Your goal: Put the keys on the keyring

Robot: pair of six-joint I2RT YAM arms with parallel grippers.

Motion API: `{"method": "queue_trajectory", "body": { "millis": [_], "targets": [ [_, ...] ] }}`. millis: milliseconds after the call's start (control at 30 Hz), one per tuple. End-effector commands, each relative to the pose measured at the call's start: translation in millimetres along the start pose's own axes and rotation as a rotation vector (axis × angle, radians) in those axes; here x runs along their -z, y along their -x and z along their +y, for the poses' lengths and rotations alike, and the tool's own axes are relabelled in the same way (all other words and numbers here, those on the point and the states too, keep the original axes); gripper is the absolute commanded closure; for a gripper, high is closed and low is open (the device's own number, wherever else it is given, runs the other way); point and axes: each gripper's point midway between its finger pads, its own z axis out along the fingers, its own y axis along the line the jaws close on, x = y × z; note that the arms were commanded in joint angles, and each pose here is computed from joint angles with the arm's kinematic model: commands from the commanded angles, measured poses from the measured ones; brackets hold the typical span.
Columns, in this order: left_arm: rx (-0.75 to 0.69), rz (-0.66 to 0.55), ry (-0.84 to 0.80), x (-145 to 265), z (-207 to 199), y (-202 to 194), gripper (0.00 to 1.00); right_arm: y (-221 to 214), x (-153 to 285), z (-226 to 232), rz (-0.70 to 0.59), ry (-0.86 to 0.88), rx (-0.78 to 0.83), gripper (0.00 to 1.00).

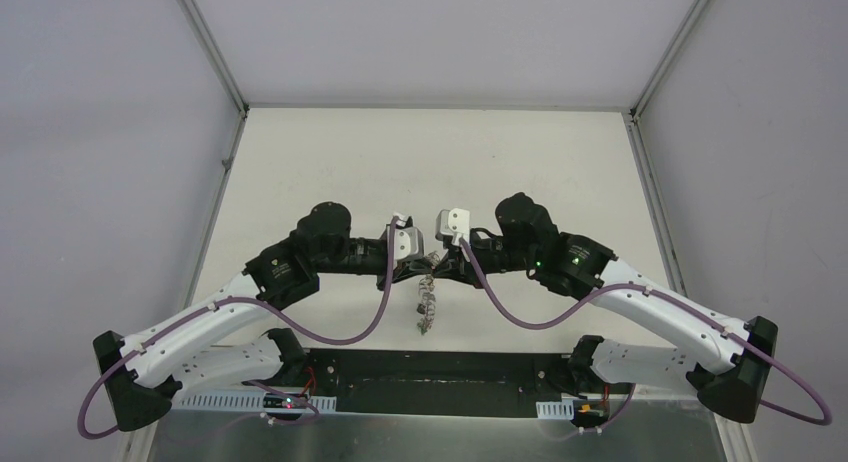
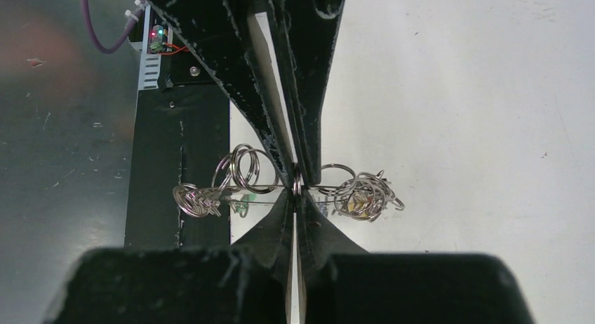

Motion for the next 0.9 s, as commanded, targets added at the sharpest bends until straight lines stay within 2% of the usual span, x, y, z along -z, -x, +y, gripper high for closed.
{"method": "queue_trajectory", "body": {
  "millis": [0,33,200,333,467,700,867],
  "targets": [
    [-0.057,-0.041,0.050,2.2,9.2,19.8,0.96,38.3,9.3,-2.3,-0.098,-0.021,0.037,1.00],
    [-0.055,-0.037,0.053,2.0,9.7,18.5,1.00,38.5,9.4,-2.6,-0.098,-0.022,0.037,1.00],
    [-0.024,-0.030,0.091,4.8,13.6,15.6,1.00,40.3,10.3,-1.3,-0.106,-0.014,0.056,1.00],
    [-0.025,-0.086,0.131,14.4,14.8,24.2,1.00,41.4,14.8,0.1,-0.135,-0.027,0.067,0.66],
    [-0.086,-0.233,0.150,28.6,8.9,44.5,1.00,52.1,25.0,1.0,-0.226,-0.061,0.079,0.50],
    [-0.148,-0.448,0.160,48.4,-3.1,65.8,1.00,75.6,42.4,12.1,-0.397,-0.058,0.174,0.50],
    [-0.174,-0.539,0.107,51.2,-15.2,75.7,1.00,86.4,44.8,25.3,-0.463,0.008,0.213,0.63]
  ]
}}
